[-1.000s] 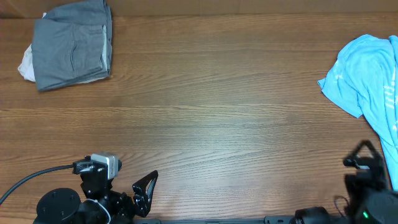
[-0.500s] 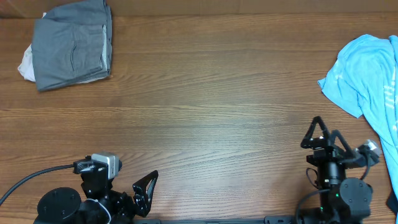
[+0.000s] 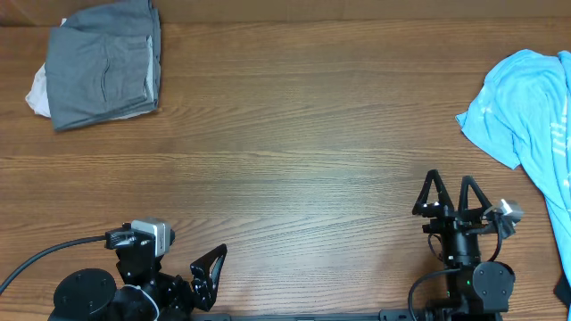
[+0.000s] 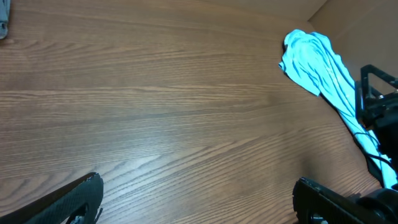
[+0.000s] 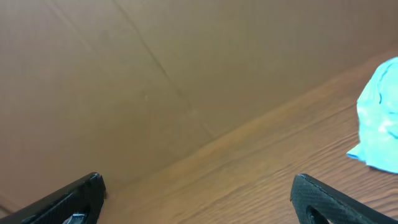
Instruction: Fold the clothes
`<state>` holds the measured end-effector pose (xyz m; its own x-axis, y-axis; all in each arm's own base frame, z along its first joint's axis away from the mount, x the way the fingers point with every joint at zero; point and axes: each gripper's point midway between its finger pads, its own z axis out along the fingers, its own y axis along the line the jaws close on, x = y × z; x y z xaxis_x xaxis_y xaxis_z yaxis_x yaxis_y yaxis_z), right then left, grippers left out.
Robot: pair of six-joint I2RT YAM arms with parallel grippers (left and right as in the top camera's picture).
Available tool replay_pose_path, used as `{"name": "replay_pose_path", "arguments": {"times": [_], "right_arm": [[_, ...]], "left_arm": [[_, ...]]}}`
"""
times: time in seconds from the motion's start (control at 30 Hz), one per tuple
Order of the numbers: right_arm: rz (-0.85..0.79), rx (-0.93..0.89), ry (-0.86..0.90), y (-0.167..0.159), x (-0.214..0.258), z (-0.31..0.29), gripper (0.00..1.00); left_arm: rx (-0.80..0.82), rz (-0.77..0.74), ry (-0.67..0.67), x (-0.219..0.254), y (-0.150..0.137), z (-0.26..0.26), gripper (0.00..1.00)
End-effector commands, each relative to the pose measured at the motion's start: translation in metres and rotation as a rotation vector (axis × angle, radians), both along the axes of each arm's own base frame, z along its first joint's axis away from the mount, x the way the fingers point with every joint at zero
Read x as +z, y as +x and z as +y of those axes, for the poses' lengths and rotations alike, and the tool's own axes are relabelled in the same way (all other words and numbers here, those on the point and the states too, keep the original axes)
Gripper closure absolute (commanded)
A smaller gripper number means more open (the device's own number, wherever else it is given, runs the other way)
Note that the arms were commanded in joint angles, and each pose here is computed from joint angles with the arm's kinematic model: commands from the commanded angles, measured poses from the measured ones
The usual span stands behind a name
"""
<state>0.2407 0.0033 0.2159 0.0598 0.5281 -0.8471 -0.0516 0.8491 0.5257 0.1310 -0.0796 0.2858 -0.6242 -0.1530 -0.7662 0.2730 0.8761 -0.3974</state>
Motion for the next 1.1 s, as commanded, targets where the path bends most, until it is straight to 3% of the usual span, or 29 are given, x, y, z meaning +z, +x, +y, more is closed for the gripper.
{"name": "replay_pose_path", "arguments": {"times": [0.0,0.37,0.53,1.07], "right_arm": [[0.003,0.004,-0.12,0.002,-0.01,0.001,0.0],[0.006,0.008,-0.233,0.005,-0.024,0.003,0.0],[0.094,0.019,-0.303,0.006,-0.047,0.003,0.0],[0.095,0.009,-0.312,0.006,-0.046,0.002,0.0]], "left_arm": [[0.007,-0.001,-0.008,0.001,-0.001,0.0,0.0],[0.007,-0.001,-0.008,0.001,-0.001,0.0,0.0],[0.007,-0.001,-0.008,0.001,-0.001,0.0,0.0],[0.007,-0.001,-0.008,0.001,-0.001,0.0,0.0]]}}
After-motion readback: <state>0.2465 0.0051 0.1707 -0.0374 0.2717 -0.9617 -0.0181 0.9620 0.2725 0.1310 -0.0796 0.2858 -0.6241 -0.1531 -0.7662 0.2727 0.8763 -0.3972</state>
